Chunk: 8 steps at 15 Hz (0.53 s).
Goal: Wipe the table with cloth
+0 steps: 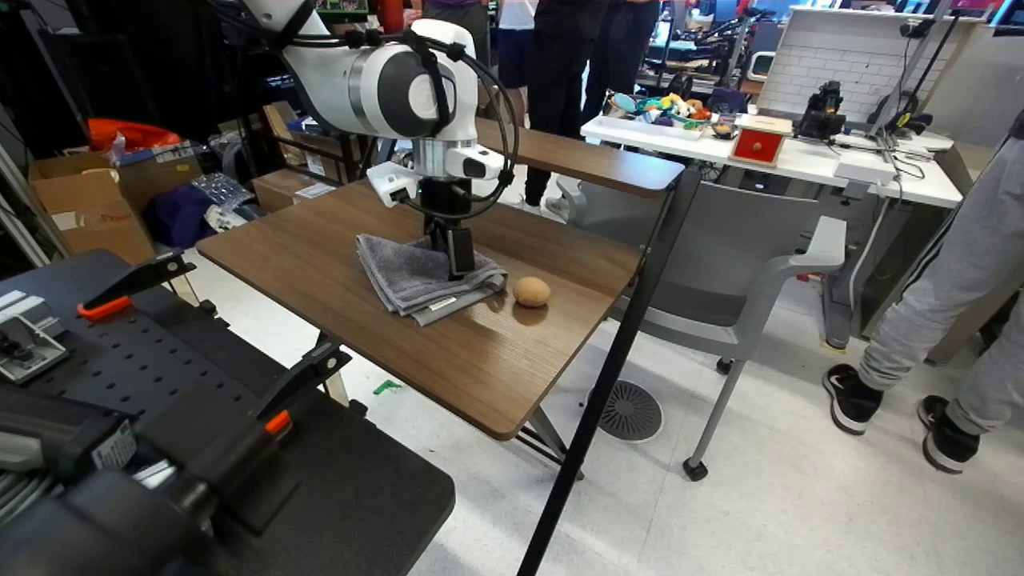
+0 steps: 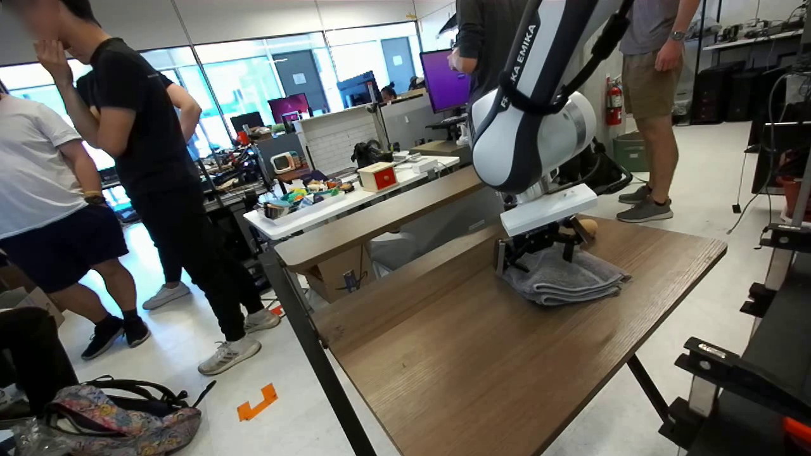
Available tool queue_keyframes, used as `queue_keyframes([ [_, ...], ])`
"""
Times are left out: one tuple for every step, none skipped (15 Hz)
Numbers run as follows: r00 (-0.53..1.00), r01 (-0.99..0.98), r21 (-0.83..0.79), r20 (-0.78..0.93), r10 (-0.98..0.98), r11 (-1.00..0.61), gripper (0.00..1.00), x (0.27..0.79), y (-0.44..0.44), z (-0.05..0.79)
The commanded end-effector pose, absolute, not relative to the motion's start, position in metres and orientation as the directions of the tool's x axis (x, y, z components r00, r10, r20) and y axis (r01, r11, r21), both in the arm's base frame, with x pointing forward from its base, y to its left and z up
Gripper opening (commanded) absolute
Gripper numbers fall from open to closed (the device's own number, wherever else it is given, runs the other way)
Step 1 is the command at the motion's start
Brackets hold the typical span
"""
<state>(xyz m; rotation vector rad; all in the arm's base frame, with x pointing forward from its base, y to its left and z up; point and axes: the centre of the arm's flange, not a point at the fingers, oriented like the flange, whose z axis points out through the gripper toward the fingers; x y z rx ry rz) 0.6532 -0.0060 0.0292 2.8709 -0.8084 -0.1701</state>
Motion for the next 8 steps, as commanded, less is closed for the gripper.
queue_keyframes([
  [0.854,-0.494,0.141,-0.109,-0.509,-0.858,1.00,0.643,0.002,0.002],
  [0.861,-0.481,0.134,-0.117,-0.496,-0.867,1.00,0.639,0.006,-0.001],
  [0.871,-0.462,0.121,-0.126,-0.475,-0.879,1.00,0.633,0.012,-0.005],
  [0.880,-0.444,0.111,-0.134,-0.456,-0.889,1.00,0.630,0.019,-0.007],
  [0.891,-0.423,0.099,-0.139,-0.433,-0.901,1.00,0.627,0.027,-0.009],
  [0.901,-0.400,0.090,-0.143,-0.410,-0.912,1.00,0.622,0.037,-0.011],
  [0.912,-0.378,0.073,-0.144,-0.384,-0.923,1.00,0.618,0.046,-0.013],
  [0.923,-0.351,0.053,-0.147,-0.354,-0.935,1.00,0.613,0.057,-0.014],
])
